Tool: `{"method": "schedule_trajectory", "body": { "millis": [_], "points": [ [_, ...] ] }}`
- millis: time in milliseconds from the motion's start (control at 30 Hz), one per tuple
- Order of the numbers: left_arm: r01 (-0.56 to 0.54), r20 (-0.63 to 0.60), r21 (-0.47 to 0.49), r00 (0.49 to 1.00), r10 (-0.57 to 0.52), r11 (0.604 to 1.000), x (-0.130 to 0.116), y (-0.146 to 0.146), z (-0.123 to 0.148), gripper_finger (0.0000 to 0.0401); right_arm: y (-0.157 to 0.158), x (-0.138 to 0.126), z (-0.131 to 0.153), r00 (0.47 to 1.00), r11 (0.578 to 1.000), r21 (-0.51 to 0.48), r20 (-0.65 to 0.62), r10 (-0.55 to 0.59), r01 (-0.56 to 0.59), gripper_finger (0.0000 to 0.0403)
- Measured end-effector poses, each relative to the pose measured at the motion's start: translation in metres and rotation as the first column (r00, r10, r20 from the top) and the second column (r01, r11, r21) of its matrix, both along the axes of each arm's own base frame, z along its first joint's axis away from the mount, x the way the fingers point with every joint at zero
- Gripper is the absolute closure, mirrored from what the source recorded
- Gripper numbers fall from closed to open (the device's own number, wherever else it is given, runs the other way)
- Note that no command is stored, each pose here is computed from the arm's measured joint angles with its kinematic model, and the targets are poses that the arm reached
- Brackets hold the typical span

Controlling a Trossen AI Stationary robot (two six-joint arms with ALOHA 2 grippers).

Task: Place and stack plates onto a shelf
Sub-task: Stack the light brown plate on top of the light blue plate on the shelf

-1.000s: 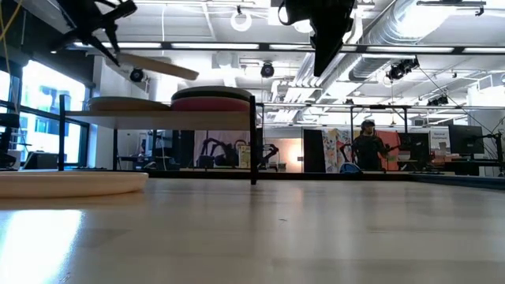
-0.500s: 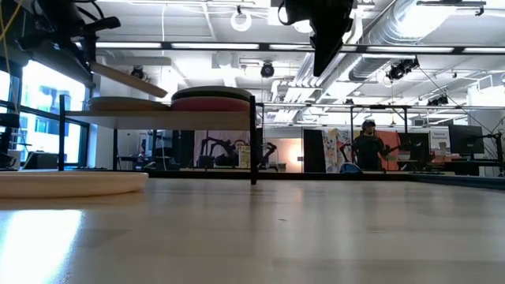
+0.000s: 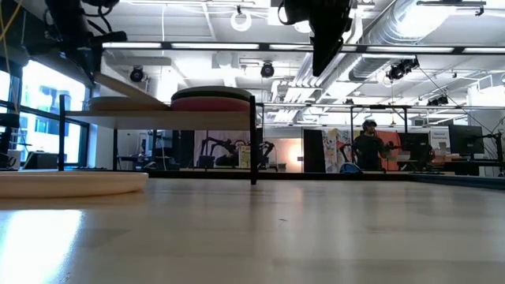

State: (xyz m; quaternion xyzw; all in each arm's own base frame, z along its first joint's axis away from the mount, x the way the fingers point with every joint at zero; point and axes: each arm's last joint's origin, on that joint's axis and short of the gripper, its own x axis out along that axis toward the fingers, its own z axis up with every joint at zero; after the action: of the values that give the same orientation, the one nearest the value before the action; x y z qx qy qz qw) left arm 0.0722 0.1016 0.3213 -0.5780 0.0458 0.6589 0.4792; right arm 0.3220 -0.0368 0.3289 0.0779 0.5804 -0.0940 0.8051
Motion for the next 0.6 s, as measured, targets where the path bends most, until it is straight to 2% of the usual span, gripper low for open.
{"method": "schedule_trajectory", "body": {
  "millis": [600],
  "points": [
    [0.044, -0.058, -0.069, 0.997, -0.048, 0.997, 0.015, 0.018, -0.011, 0.0374, 0.0, 0.0, 0.0, 0.999, 0.999, 0.014, 0.002, -0.041, 0.041, 0.0274]
  ]
}}
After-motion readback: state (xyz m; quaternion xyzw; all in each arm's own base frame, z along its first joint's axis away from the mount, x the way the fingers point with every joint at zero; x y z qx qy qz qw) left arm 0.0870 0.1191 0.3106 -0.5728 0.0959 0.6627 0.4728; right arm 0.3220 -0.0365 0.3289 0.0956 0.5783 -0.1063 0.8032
